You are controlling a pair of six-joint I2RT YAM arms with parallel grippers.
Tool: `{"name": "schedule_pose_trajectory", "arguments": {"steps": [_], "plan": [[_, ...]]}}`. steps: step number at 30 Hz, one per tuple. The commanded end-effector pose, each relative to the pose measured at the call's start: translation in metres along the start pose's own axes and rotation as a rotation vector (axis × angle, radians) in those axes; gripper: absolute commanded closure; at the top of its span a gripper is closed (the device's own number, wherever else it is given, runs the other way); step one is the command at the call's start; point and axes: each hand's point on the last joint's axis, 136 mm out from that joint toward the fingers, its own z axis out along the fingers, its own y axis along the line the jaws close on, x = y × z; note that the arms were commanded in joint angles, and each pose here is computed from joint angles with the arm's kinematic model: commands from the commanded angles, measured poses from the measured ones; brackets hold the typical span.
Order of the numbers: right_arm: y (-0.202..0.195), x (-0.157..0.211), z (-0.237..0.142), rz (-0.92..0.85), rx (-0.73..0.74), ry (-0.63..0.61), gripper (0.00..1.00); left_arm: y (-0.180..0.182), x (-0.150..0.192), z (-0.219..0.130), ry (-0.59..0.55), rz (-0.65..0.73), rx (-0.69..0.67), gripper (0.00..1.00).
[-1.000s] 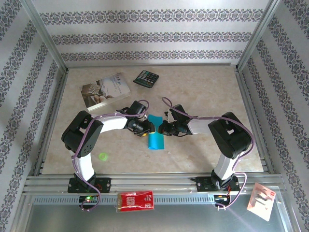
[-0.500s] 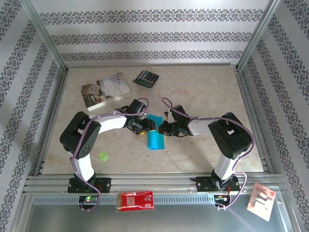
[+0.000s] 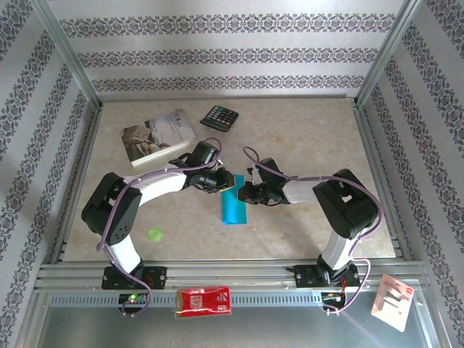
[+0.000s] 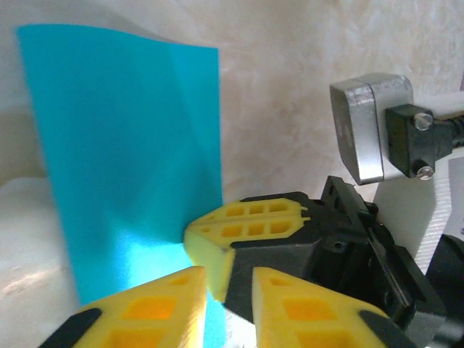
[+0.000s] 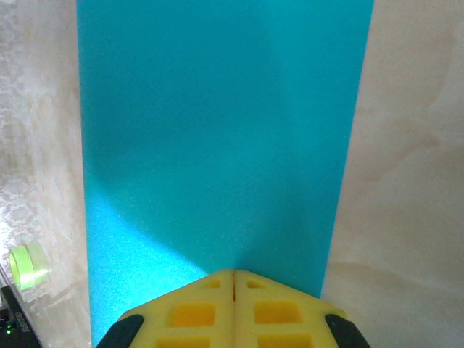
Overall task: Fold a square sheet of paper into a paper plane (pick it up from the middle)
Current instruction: First fold the square sheet of paper in half at the center of the table.
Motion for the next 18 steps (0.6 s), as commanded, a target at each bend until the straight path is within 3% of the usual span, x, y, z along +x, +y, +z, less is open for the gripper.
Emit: {"name": "schedule_pose_trajectory", "arguments": {"steps": [1,10,15,18], "plan": [[-0.072,0.041,0.006,0.089,0.259,0.081,1.0,0.003,0.001,0.015,0.03,-0.017,0.0,0.81],[-0.074,0.042,0.008,0.09,0.267,0.087,1.0,0.069,0.012,0.03,0.06,-0.094,-0.124,0.84],[-0.074,0.044,0.009,0.098,0.256,0.097,1.0,0.078,0.01,0.03,0.066,-0.088,-0.143,0.82],[-0.074,0.044,0.008,0.101,0.256,0.094,1.0,0.059,0.002,0.022,0.044,-0.075,-0.088,0.79]]}}
